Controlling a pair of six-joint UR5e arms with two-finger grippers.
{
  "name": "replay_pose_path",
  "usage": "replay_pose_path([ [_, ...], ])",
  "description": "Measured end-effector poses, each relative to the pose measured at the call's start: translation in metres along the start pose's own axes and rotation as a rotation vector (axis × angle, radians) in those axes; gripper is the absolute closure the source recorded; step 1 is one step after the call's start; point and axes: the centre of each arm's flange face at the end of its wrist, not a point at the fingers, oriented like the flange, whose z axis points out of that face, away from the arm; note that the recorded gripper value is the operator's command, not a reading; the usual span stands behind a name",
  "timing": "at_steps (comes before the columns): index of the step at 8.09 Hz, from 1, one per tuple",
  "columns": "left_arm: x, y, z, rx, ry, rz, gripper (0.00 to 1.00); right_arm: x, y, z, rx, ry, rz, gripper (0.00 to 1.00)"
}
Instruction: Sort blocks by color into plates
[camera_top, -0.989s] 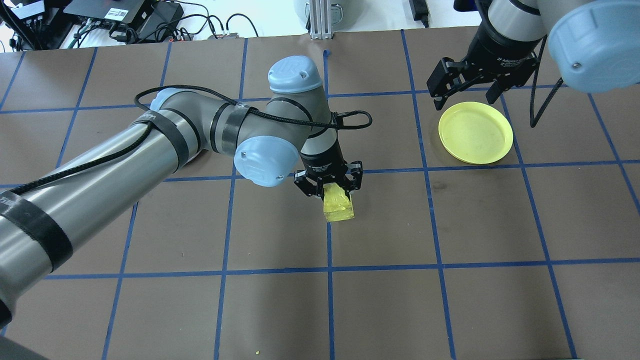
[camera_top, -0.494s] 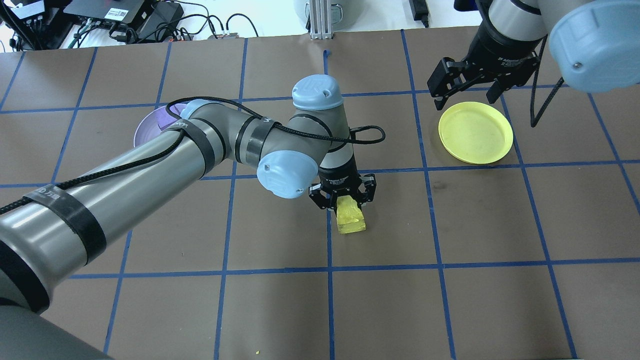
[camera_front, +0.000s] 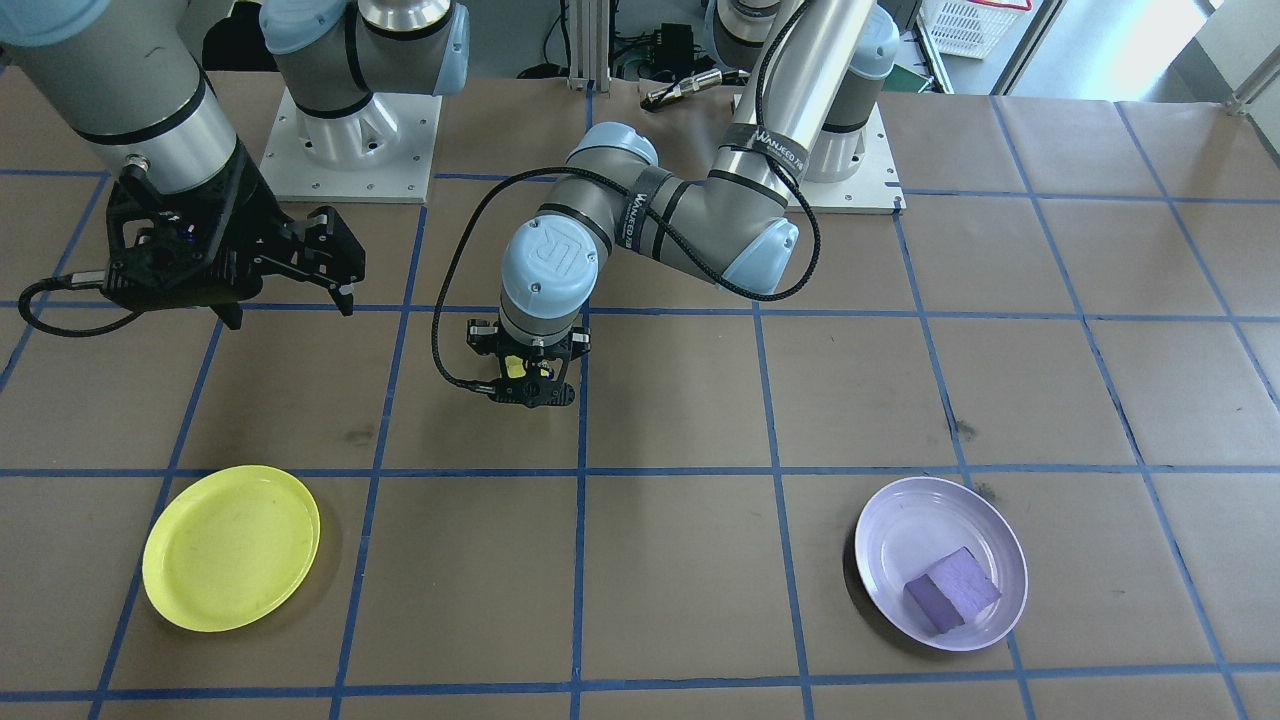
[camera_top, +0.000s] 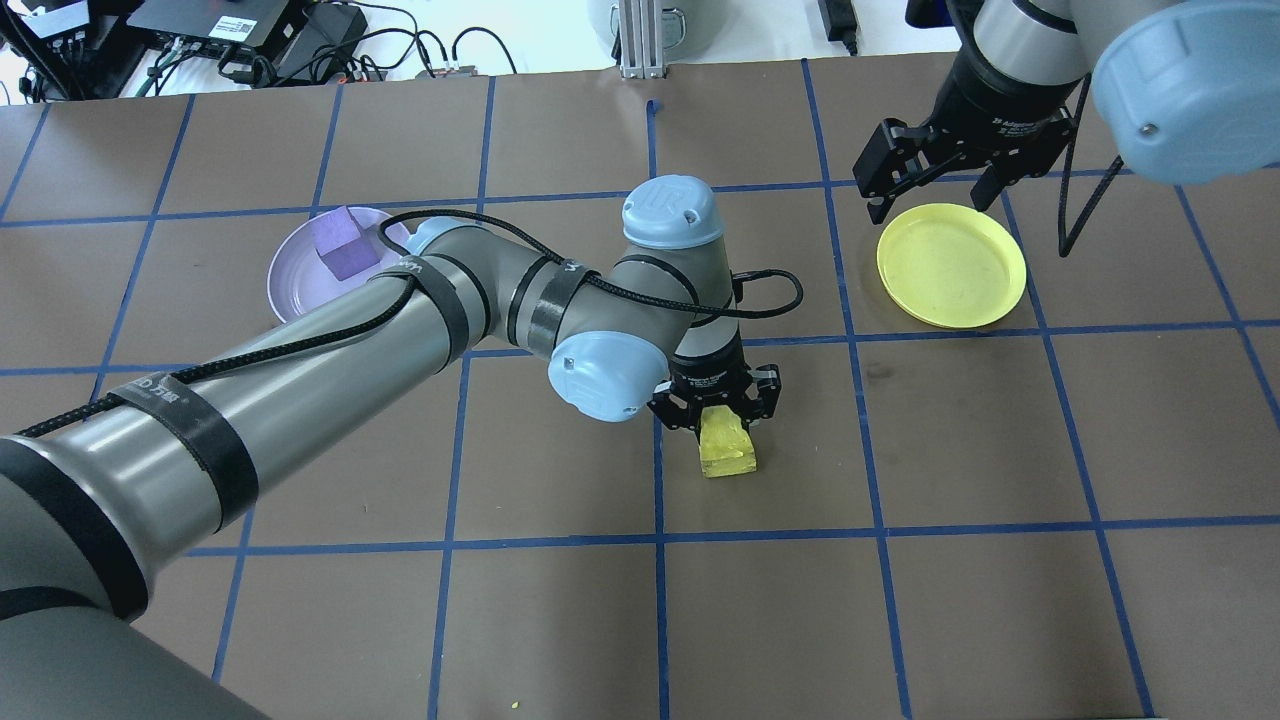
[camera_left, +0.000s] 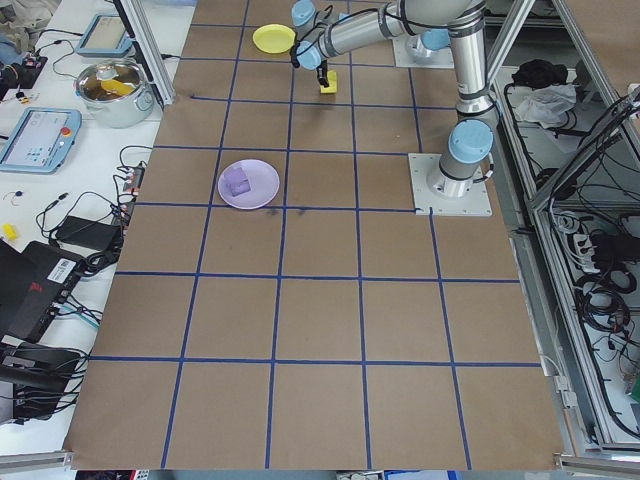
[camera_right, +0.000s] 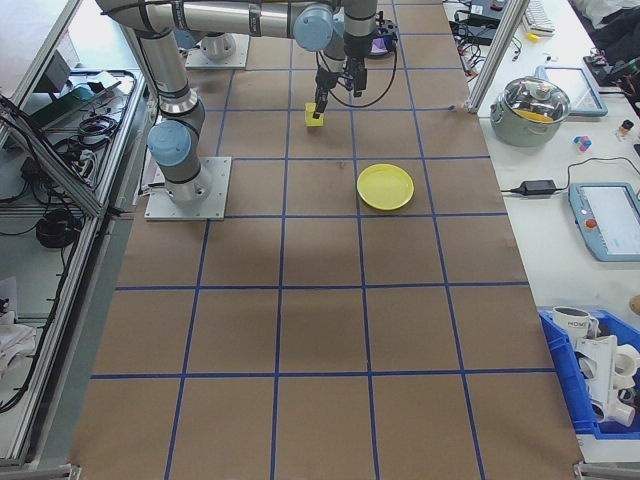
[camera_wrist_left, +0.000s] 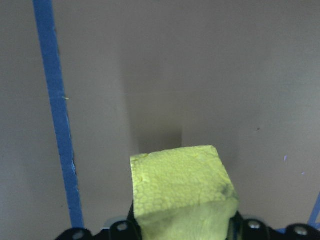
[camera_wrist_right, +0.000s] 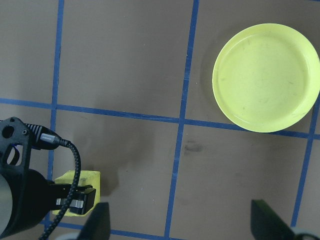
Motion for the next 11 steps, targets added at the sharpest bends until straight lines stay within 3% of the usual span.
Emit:
replay_pose_path([
  [3,0.007,0.003,0.002,0.003,0.017,-0.016,0.10,0.001,-0.002,0.005,-0.010,-0.002,0.001,0.00],
  [4,0.007,0.003,0.003,0.003,0.016,-0.017,0.00,0.001,-0.003,0.005,-0.010,-0.001,0.001,0.00],
  [7,0.003,-0.006,-0.013,0.057,0.054,-0.013,0.00,0.001,-0.003,0.006,-0.013,0.001,0.002,0.00],
  [9,-0.029,-0.031,-0.046,0.109,0.093,-0.041,0.00,0.002,-0.004,0.008,-0.017,0.002,0.004,0.00],
  [11,-0.062,-0.038,-0.093,0.164,0.111,0.020,0.00,0.002,-0.005,0.010,-0.019,0.003,-0.003,0.00],
])
